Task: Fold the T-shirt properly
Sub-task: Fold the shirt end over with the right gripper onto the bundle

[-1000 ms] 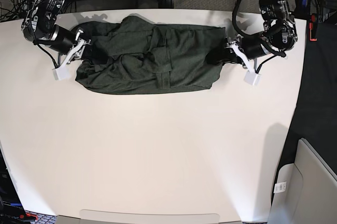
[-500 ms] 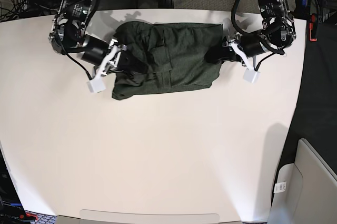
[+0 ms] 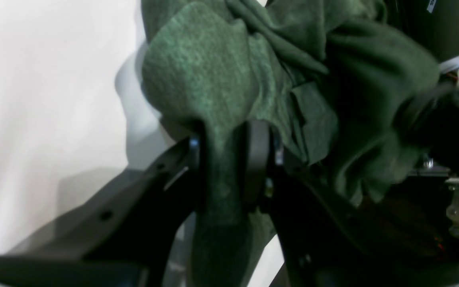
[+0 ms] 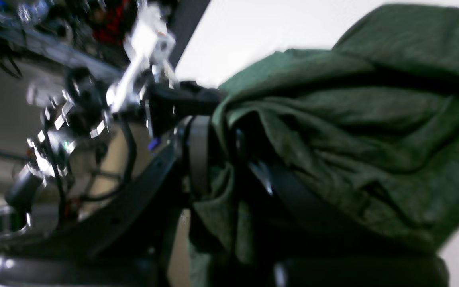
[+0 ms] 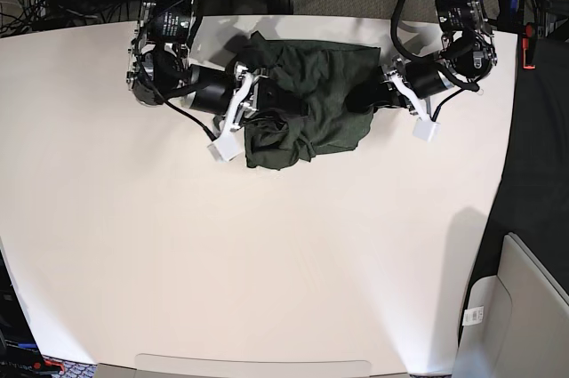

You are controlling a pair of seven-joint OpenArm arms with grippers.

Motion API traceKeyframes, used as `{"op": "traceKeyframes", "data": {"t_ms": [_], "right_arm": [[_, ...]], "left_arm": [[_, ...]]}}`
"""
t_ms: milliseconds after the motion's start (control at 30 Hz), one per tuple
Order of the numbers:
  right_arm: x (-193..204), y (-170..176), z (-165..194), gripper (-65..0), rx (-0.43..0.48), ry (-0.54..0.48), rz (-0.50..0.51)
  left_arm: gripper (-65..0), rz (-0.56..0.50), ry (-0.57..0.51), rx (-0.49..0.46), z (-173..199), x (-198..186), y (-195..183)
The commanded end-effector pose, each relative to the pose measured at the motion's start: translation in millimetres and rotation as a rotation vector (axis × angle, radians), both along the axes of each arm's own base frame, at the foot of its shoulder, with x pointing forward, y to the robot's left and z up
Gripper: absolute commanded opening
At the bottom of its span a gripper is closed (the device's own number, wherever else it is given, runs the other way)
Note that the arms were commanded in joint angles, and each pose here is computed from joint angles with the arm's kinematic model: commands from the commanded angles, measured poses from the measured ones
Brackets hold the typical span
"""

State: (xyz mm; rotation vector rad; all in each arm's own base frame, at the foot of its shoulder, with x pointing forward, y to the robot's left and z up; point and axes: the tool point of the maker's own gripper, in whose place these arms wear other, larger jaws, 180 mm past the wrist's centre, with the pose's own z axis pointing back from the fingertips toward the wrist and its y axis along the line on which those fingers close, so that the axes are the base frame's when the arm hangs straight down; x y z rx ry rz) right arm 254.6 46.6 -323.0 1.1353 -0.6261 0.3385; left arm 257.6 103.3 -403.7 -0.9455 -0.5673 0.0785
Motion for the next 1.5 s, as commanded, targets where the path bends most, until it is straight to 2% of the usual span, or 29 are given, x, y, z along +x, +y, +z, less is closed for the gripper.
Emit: {"op": "traceKeyframes", "data": {"t_ms": [0, 200, 633, 700, 833, 967, 1100, 1300, 1467], "right_arm": [[11, 4, 21, -59.4, 0.051, -0.062, -0.007], [12, 10, 25, -59.4, 0.053, -0.075, 0.015], [36, 12, 37, -59.4, 0.057, -0.114, 0.023], [40, 12, 38, -59.4, 0.059, -0.116, 0.025], [45, 19, 40, -59.4, 0.061, -0.118, 0.051], [42, 37, 44, -59.4, 0.056, -0.132, 0.121], [46, 52, 49, -59.4, 0.047, -0.144, 0.184], [56, 61, 48, -59.4, 0.038, -0.132, 0.223], [43, 79, 40, -58.7, 0.017, -0.111, 0.305]], "left_arm": [[-51.5, -0.011, 0.036, 0.012, -6, -5, 0], [-50.9, -0.013, 0.033, 0.011, -4, -5, 1], [-26.9, -0.026, -0.105, 0.066, 33, 11, 4], [-25.4, 0.019, -0.119, 0.072, 37, 14, 16], [-25.1, 0.141, -0.133, 0.090, 42, 18, 53], [-25.1, 0.201, -0.137, 0.103, 45, 19, 74], [-25.1, 0.202, -0.135, 0.105, 44, 18, 75], [-25.1, 0.206, -0.118, 0.107, 39, 11, 76], [-25.1, 0.207, -0.120, 0.127, 40, 11, 83]]}}
